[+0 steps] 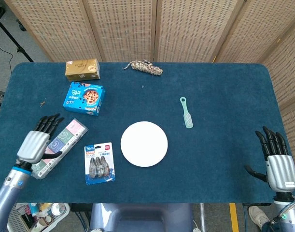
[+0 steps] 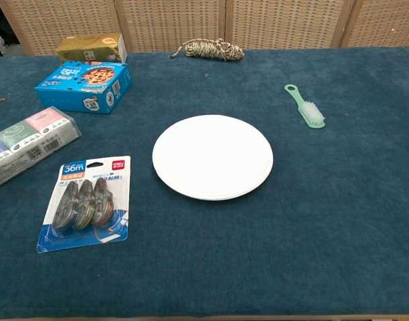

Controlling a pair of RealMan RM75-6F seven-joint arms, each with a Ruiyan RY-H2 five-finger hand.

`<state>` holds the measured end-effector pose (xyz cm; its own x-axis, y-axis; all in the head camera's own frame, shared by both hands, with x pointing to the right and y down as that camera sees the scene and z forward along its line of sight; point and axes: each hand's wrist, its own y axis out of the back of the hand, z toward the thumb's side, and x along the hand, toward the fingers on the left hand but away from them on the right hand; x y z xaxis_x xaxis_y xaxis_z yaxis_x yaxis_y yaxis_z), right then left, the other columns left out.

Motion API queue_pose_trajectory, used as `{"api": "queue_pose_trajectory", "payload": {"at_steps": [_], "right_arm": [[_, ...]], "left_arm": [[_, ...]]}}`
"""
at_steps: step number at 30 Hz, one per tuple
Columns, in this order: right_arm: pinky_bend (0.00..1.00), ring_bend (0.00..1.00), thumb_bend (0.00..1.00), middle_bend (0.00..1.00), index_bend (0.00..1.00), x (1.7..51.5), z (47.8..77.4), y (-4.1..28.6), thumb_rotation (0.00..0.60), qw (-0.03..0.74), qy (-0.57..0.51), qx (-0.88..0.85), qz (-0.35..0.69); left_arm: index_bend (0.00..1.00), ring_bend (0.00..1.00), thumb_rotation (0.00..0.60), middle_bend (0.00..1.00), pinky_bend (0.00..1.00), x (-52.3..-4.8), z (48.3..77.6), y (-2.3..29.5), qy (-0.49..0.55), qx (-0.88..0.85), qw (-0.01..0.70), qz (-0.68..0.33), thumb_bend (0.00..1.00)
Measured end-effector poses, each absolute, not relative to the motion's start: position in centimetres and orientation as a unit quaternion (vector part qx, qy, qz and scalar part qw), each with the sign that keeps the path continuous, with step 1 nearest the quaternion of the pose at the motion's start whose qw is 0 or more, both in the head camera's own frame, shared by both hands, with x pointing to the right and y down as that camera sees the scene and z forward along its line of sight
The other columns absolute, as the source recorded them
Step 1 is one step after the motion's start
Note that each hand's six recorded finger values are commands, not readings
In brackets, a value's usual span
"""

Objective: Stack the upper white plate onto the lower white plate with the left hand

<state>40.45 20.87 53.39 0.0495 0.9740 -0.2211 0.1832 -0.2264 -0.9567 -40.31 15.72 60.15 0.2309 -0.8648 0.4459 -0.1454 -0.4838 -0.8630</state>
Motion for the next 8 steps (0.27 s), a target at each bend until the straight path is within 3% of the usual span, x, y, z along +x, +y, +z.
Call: {"api": "queue_pose_trajectory", "payload": {"at_steps": [8], "right_arm": [[0.0,0.0,0.0,0.0,0.0,40.2,53.9,21.0,0.6,0.42,-0.467,-0.598,0.498]], "left_arm": [[0.0,0.0,0.6,0.0,0.0,-46.4,57.7,20.6,0.42,-0.636,0.342,-0.549,0.02]]}}
